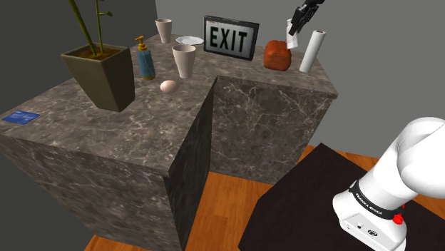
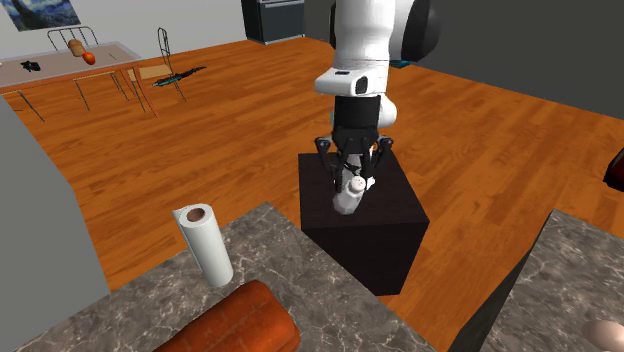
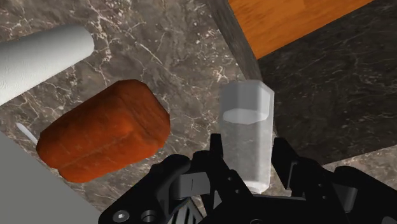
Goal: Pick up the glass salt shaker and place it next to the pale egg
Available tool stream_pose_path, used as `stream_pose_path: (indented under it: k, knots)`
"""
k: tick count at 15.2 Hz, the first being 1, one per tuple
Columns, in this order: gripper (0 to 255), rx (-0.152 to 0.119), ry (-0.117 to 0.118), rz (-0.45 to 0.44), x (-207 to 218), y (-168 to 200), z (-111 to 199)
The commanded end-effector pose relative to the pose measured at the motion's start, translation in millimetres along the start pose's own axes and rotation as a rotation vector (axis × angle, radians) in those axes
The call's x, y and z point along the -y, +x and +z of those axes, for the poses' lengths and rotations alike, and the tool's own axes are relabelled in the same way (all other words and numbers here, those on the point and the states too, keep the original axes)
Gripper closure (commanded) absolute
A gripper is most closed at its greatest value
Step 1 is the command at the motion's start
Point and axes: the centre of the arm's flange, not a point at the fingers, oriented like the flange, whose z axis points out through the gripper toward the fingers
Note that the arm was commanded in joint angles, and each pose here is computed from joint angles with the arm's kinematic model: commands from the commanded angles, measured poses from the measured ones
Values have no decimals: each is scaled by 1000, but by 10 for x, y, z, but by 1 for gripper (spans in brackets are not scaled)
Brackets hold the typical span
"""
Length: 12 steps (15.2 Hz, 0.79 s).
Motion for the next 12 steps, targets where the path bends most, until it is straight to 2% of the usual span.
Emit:
stream_pose_path:
  k: [1,12]
  knots:
    - [255,0,0,2,282,58,9]
    - [255,0,0,2,1701,368,-3]
